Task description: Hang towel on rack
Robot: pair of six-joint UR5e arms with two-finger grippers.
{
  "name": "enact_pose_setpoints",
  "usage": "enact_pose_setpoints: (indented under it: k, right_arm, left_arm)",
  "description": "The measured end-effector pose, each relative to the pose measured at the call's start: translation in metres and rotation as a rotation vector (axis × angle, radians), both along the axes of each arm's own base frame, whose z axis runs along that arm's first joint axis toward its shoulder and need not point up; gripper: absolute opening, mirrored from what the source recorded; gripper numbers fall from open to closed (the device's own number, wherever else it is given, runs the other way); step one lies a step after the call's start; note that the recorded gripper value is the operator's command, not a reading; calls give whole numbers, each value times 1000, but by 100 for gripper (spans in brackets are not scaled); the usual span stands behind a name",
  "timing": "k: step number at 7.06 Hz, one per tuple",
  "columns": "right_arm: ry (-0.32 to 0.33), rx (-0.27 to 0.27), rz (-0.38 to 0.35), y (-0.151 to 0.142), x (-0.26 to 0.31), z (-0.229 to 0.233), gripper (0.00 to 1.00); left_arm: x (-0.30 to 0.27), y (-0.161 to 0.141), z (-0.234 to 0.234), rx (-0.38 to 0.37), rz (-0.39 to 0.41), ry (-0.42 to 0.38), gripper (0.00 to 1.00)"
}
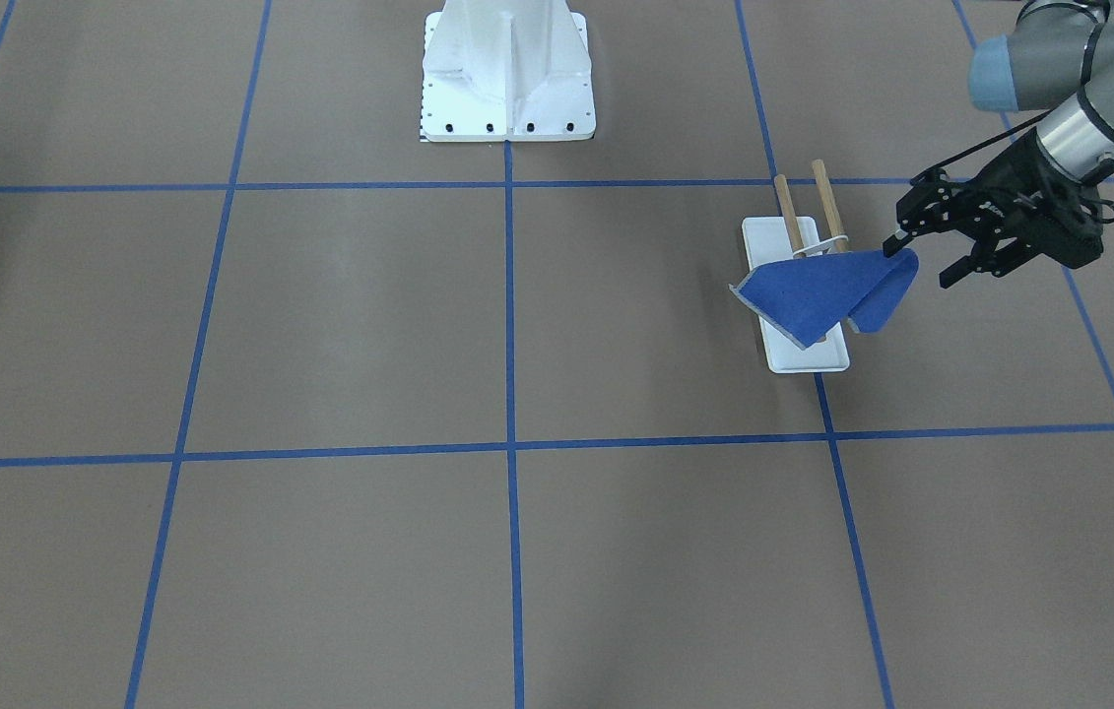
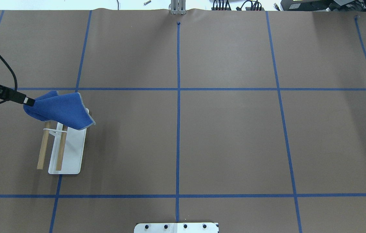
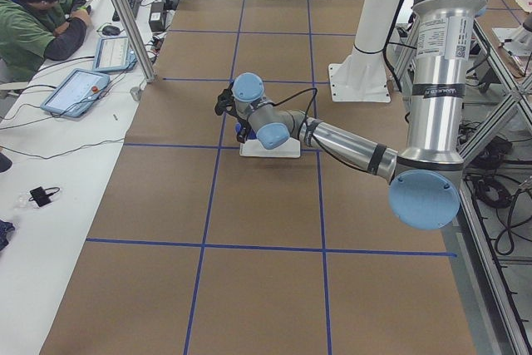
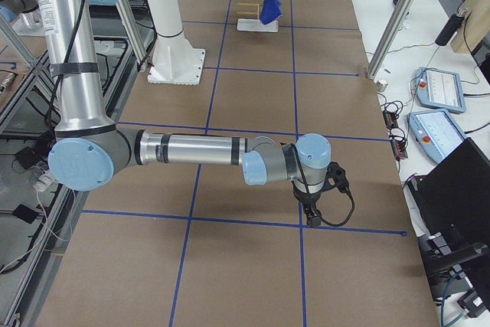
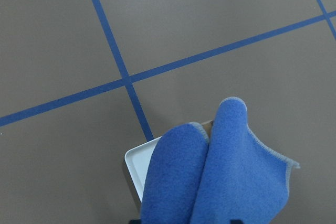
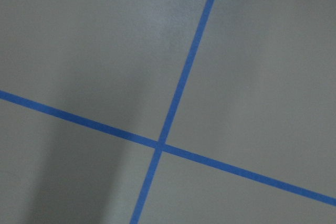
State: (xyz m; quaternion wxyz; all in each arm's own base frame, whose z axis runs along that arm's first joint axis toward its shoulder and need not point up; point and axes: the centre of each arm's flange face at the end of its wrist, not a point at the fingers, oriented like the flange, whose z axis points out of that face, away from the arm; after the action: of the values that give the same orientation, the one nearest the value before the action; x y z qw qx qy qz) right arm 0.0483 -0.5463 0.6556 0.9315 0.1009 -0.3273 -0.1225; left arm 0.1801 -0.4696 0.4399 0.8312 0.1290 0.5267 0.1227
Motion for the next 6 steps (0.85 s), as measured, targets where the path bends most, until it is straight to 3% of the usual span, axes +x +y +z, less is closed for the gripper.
enact_pose_setpoints:
  k: [2,4,5,6]
  right_arm:
    - [49,-52,26,32,15,35,100]
    - [28,-81,54,53,31,49,100]
    - [16,-104,60,52,34,44,100]
    - [16,-137,64,46,36,34,100]
  left_arm:
    - [-57,-23,26,27,-14,-66,99]
    - [-145,-44,76,86,-5,-211,99]
    - [-186,-45,108,79,-7,-282,99]
    - [-213,-37,149,10,-22,-334,99]
